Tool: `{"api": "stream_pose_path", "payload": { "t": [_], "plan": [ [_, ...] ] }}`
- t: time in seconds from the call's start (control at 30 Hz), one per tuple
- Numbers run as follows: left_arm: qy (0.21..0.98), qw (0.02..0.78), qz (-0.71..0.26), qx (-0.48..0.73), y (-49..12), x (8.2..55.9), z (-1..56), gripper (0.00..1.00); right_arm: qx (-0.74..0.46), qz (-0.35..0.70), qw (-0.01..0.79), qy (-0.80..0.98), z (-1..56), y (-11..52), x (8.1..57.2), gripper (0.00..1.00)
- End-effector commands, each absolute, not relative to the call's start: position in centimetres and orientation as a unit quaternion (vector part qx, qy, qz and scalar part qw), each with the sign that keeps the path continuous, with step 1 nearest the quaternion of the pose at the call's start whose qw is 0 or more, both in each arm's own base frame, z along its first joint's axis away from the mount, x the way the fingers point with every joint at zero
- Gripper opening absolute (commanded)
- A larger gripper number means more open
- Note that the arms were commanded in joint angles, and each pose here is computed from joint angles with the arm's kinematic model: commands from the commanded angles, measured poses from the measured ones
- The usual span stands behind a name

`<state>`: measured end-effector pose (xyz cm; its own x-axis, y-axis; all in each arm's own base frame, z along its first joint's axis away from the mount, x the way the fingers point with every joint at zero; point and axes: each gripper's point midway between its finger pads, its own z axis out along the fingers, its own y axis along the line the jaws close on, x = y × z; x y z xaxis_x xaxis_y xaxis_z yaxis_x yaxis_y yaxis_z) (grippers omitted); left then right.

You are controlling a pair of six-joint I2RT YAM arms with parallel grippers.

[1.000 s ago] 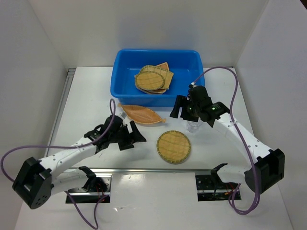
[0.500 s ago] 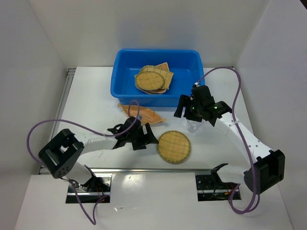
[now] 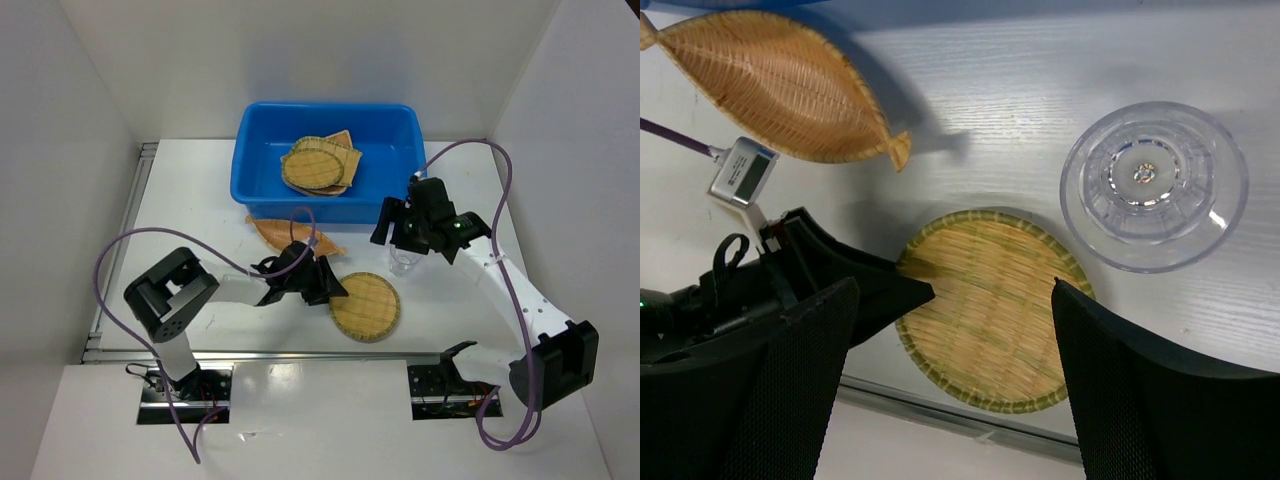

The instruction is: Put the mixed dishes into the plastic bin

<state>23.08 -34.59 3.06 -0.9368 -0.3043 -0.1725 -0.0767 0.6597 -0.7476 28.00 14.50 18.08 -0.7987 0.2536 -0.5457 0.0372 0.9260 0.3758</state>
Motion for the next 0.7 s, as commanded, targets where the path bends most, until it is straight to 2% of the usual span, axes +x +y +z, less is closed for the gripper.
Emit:
{"api": "stream_pose_path", "payload": {
  "t": [0.0, 0.13, 0.17, 0.2, 0.27, 0.43, 0.47, 0.57, 0.67],
  "plan": [
    [0.905, 0.119, -0.396, -0.1, -35.8, 22.6, 1.4, 0.53, 0.077, 0.17, 0.334, 0.924, 19.9, 13.6, 28.3, 0.83],
    [0.904, 0.118, -0.401, -0.089, -36.9, 22.3, 1.6, 0.34, 0.083, 0.165, 0.337, 0.923, 20.0, 13.1, 28.3, 0.83],
    [0.905, 0.122, -0.396, -0.093, -36.8, 22.6, 1.6, 0.27, 0.085, 0.156, 0.336, 0.925, 19.9, 12.6, 28.3, 0.83],
    [0.907, 0.131, -0.387, -0.099, -36.5, 22.9, 1.5, 0.14, 0.085, 0.154, 0.332, 0.927, 19.5, 12.6, 28.1, 0.83],
    [0.911, 0.138, -0.375, -0.105, -36.1, 23.2, 2.0, 0.0, 0.085, 0.154, 0.332, 0.927, 19.5, 12.6, 28.1, 0.83],
    [0.909, 0.181, -0.371, -0.059, -36.0, 24.1, 6.0, 0.0, 0.085, 0.154, 0.333, 0.926, 19.3, 12.6, 28.2, 0.83],
    [0.902, 0.194, -0.385, -0.039, -37.0, 24.8, 8.4, 0.0, 0.085, 0.154, 0.333, 0.926, 19.3, 12.6, 28.2, 0.83],
    [0.906, 0.19, -0.378, 0.027, -36.9, 24.3, 11.3, 0.0, 0.088, 0.156, 0.35, 0.92, 20.4, 12.2, 29.0, 0.83],
    [0.889, 0.201, -0.411, 0.028, -35.2, 25.3, 15.5, 0.0, 0.094, 0.159, 0.363, 0.913, 21.3, 12.0, 29.6, 0.83]
  ]
}}
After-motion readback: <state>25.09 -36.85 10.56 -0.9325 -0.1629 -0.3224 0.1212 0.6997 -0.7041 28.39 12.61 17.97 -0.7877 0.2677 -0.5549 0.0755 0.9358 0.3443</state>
